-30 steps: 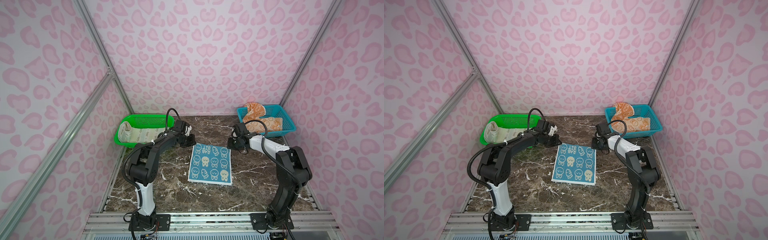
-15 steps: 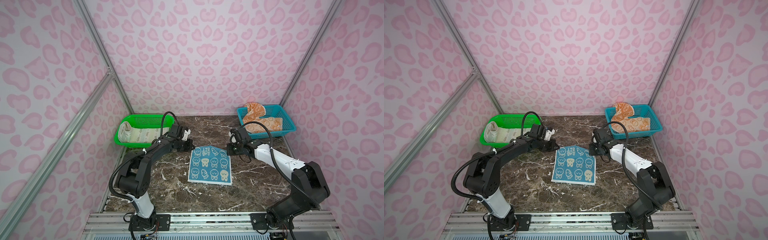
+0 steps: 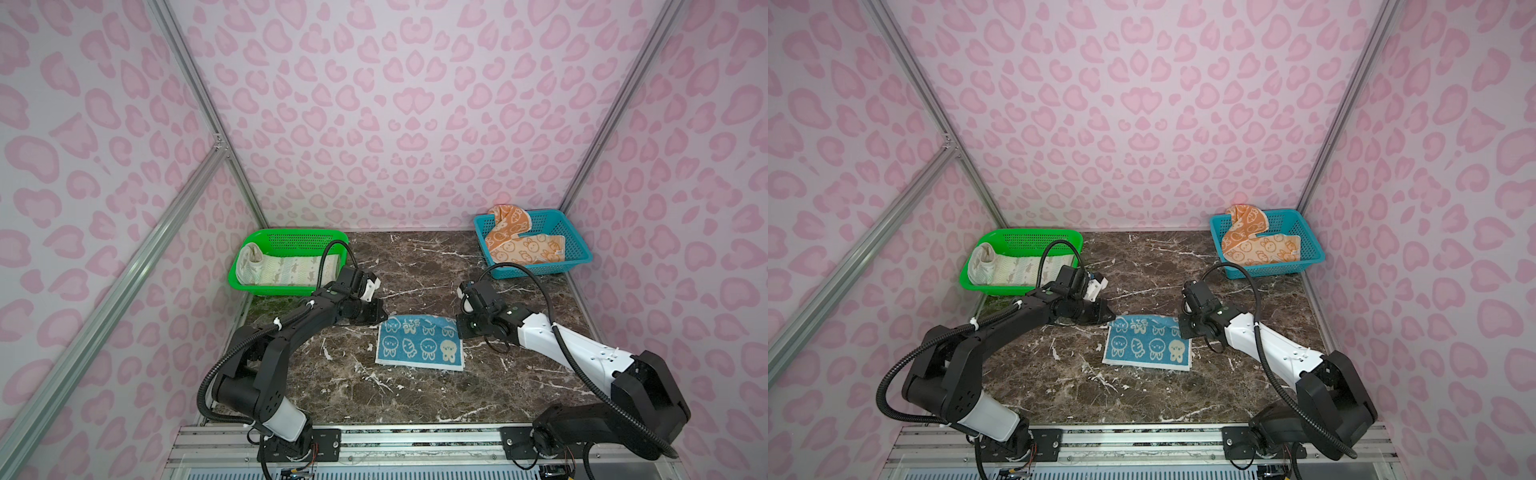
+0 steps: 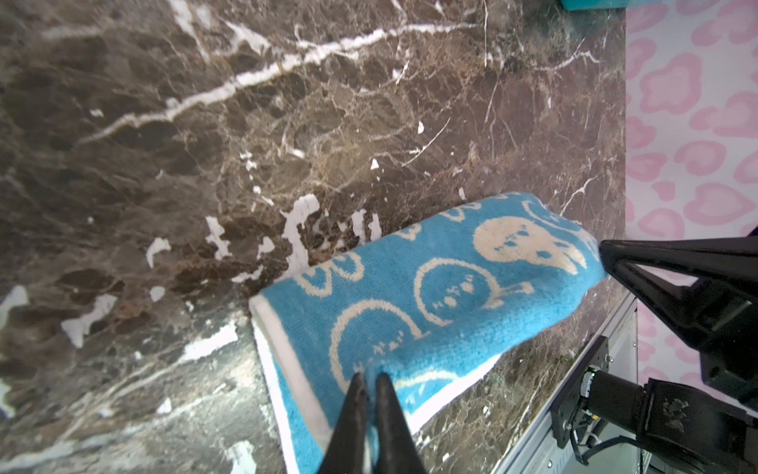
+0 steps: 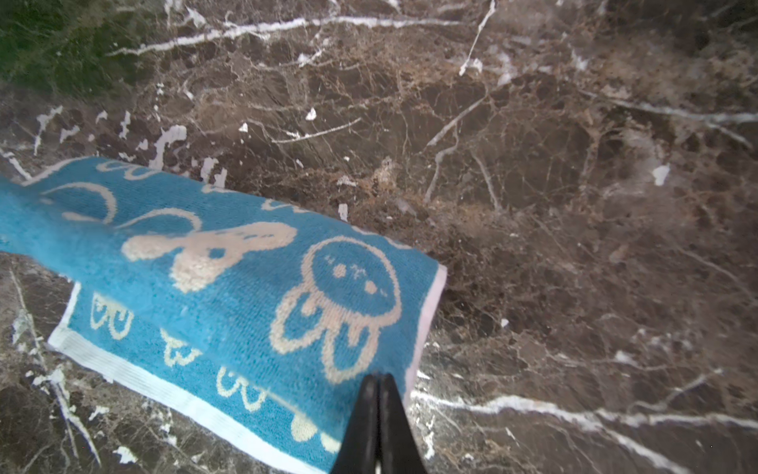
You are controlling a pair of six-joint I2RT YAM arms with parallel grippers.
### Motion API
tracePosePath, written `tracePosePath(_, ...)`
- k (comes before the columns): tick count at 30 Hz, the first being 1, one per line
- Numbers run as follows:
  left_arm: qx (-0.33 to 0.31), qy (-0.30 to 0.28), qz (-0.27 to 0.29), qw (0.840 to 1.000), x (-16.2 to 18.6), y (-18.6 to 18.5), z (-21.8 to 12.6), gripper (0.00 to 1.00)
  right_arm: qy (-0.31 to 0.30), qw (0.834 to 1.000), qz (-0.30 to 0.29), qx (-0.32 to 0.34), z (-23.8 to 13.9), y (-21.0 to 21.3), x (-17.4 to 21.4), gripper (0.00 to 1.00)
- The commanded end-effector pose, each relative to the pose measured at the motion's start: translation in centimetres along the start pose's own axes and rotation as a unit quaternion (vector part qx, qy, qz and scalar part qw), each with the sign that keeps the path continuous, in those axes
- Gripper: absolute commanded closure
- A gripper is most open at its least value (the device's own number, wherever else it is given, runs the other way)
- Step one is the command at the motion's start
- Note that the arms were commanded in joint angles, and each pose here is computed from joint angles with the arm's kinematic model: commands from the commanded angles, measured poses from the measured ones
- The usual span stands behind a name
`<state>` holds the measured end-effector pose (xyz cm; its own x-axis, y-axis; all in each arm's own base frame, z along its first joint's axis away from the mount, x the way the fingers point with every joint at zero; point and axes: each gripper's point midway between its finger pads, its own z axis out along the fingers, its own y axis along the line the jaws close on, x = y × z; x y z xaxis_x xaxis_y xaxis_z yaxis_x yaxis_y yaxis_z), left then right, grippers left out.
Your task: Fold and stack the towels
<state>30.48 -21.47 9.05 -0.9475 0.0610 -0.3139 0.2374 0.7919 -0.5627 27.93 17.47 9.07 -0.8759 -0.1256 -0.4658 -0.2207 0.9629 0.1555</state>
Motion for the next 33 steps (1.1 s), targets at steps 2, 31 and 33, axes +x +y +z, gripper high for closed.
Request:
tracePosePath(2, -0.004, 0.007, -0.001, 1.0, 1.3, 0.1, -0.5, 0.9, 0.018, 1.0, -0.007, 0.009, 0.2, -0.1, 1.9, 1.0)
tracePosePath(31, -0.029, 0.041, -0.015, 0.999, 7.8, 1.1, -0.9, 0.6, 0.052, 0.998, -0.044, 0.016, 0.1, 1.4, 8.2, 0.71)
tracePosePath(33, -0.028, 0.035, -0.009, 0.999, 7.2, 0.6, -1.3, 0.59, 0.038, 0.998, -0.043, 0.003, -0.6, 1.8, 7.6, 0.65)
